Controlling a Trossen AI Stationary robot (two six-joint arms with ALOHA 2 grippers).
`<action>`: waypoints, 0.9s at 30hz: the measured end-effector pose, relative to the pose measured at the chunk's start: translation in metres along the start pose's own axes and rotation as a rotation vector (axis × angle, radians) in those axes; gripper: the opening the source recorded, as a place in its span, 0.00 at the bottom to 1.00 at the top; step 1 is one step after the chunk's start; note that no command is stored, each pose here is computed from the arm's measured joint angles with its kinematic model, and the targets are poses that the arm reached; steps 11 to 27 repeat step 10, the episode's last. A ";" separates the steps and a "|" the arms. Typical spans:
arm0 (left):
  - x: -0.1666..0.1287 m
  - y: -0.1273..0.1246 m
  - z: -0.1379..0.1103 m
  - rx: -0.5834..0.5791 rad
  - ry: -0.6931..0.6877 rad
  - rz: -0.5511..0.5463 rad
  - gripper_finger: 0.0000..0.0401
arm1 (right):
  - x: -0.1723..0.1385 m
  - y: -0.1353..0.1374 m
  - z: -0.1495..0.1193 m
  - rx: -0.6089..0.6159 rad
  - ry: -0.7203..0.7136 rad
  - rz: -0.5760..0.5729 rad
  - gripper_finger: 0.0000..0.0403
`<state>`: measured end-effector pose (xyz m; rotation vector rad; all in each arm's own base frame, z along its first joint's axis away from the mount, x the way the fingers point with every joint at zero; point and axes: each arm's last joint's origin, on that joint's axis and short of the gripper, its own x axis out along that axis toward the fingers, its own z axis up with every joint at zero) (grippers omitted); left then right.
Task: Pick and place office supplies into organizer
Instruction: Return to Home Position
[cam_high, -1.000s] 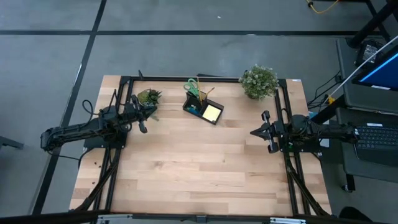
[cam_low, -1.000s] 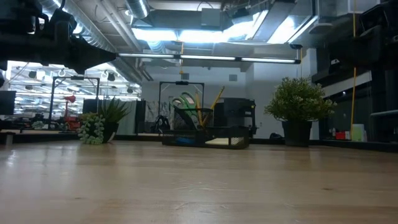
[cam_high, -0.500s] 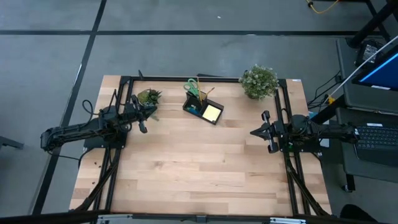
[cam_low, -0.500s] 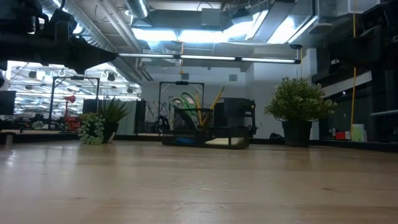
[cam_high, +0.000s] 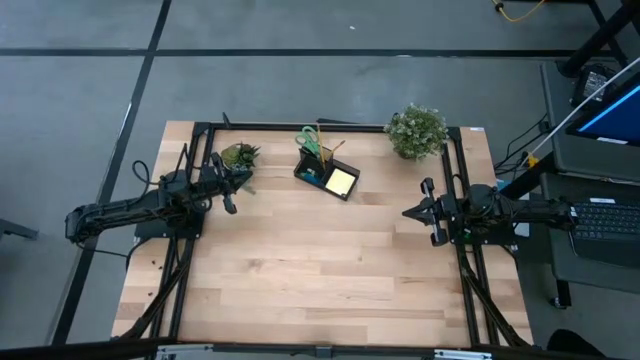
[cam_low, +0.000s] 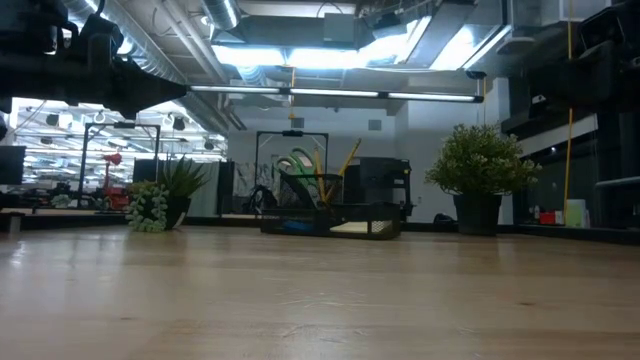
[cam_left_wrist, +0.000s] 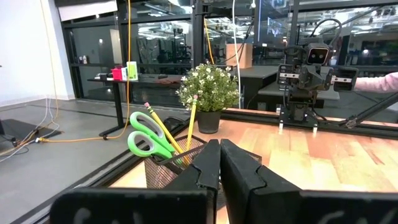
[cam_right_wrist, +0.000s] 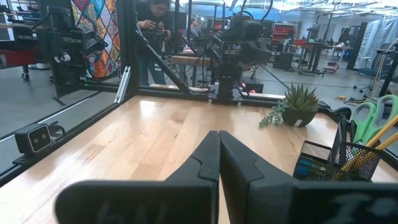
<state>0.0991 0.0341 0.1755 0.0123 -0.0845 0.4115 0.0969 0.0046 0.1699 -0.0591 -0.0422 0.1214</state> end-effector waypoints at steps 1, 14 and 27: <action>0.000 0.000 0.000 0.000 0.000 0.000 0.02 | 0.000 0.000 0.000 0.000 0.000 0.001 0.02; 0.000 0.000 0.000 0.000 0.000 0.000 0.01 | 0.000 0.000 0.000 0.000 0.000 0.001 0.02; 0.000 0.000 0.000 0.000 0.000 0.000 0.01 | 0.000 0.000 0.000 0.000 0.000 0.001 0.02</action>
